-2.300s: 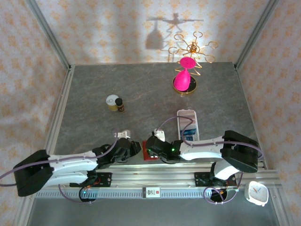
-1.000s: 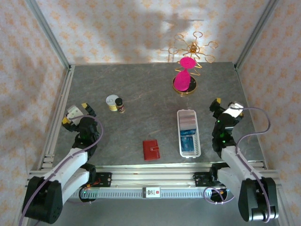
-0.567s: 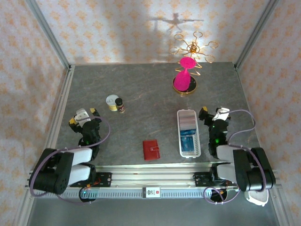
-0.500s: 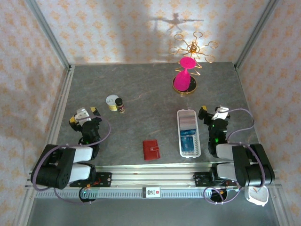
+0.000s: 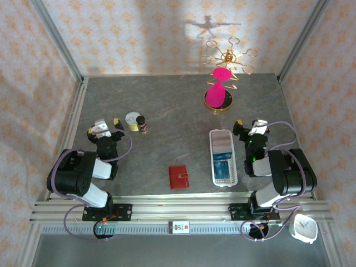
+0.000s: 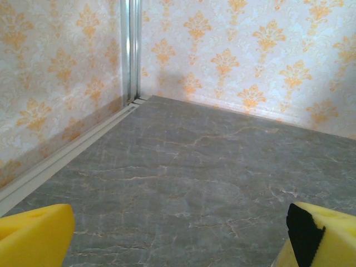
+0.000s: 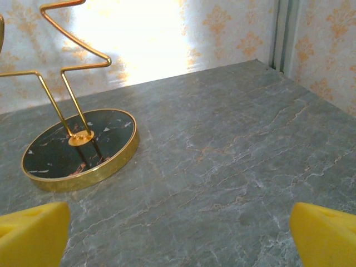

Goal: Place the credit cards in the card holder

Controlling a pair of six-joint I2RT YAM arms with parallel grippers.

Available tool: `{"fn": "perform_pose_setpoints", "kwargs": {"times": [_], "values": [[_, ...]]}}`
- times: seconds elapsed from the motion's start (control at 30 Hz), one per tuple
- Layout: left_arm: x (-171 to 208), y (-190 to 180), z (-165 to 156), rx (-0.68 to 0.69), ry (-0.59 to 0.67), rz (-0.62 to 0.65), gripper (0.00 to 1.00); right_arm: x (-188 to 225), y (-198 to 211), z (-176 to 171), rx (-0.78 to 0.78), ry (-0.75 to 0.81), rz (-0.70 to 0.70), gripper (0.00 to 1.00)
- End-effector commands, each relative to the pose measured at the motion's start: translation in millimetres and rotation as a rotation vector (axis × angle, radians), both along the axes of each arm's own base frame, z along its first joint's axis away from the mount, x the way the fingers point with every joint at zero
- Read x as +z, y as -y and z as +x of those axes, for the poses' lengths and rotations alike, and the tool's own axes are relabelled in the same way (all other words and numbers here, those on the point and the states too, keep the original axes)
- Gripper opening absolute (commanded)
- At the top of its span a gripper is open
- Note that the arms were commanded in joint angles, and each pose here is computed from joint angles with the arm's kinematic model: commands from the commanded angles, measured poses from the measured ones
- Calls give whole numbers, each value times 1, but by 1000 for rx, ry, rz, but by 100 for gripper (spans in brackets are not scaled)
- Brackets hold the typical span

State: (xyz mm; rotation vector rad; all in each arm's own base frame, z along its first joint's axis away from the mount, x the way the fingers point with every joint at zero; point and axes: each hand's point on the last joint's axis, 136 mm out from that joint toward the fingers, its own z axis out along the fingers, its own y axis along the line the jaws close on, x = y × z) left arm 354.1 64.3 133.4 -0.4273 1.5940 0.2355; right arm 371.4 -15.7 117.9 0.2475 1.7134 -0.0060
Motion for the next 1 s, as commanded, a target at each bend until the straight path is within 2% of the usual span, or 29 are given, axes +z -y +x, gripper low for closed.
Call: {"fn": "perform_pose_setpoints", "kwargs": {"times": [0.0, 0.97], "values": [[4, 2, 3, -20, 16, 10, 99, 5, 5, 3, -22, 19, 11, 100], [5, 0, 1, -4, 18, 8, 99, 7, 4, 2, -20, 26, 6, 100]]}}
